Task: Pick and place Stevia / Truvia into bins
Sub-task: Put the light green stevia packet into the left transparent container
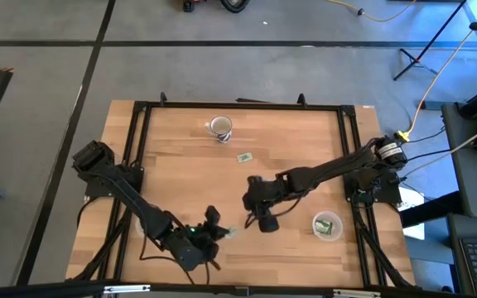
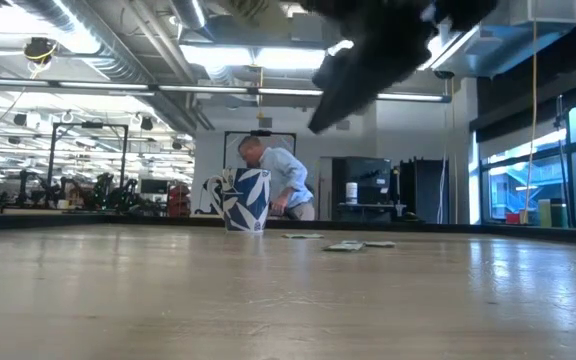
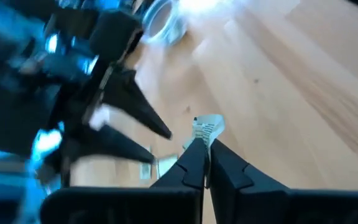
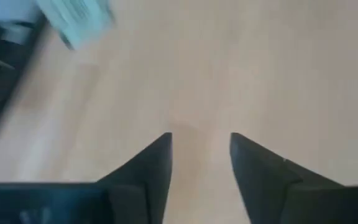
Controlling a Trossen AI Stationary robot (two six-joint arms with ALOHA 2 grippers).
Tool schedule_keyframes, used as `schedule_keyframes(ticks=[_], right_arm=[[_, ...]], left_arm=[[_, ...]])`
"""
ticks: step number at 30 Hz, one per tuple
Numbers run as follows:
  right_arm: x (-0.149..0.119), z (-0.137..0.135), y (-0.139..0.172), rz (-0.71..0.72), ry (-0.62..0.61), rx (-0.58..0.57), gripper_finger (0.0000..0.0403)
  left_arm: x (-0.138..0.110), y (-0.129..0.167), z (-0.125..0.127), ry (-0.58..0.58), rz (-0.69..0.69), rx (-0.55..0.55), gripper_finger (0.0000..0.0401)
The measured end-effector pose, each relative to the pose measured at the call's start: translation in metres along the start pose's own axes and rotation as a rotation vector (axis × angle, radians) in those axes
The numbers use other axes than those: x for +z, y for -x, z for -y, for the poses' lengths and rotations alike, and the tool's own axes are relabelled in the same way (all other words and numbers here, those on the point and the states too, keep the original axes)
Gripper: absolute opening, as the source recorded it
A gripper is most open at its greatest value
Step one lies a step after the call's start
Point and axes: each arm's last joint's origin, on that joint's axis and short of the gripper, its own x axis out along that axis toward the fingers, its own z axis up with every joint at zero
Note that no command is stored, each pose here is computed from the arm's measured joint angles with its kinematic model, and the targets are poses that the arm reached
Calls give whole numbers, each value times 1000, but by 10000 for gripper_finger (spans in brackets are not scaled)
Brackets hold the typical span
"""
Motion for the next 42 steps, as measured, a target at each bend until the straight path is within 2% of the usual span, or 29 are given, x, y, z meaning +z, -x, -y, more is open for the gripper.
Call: schedule_keyframes(ticks=[4, 8, 14, 16, 20, 23, 26, 32, 35, 42], right_arm=[[-8, 9, 10, -95, -11, -117, 191], [-17, 15, 10, -177, -10, -150, 201], [-22, 25, 6, -176, -25, -190, 202], [-23, 29, 5, -168, -20, -233, 202], [-27, 32, 1, -147, 31, -242, 202], [-36, 32, -6, -132, 74, -234, 202], [-46, 32, -12, -119, 68, -235, 202], [-59, 33, -20, -90, 16, -241, 202], [-64, 34, -23, -62, 14, -245, 202], [-71, 37, -25, -53, 4, -251, 202]], left_arm=[[-11, 17, -15, 195, -88, 22, 4], [-27, 45, -37, 498, -181, -6, 4], [-47, 87, -60, 976, -379, -228, 4], [-52, 97, -64, 1090, -455, -303, 4], [-60, 111, -67, 1243, -628, -390, 4], [-65, 117, -64, 1335, -774, -415, 4], [-67, 122, -60, 1402, -895, -447, 4], [-76, 127, -57, 1453, -1020, -292, 4], [-79, 123, -52, 1435, -1068, -213, 4], [-91, 107, -32, 1337, -1145, -137, 4]])
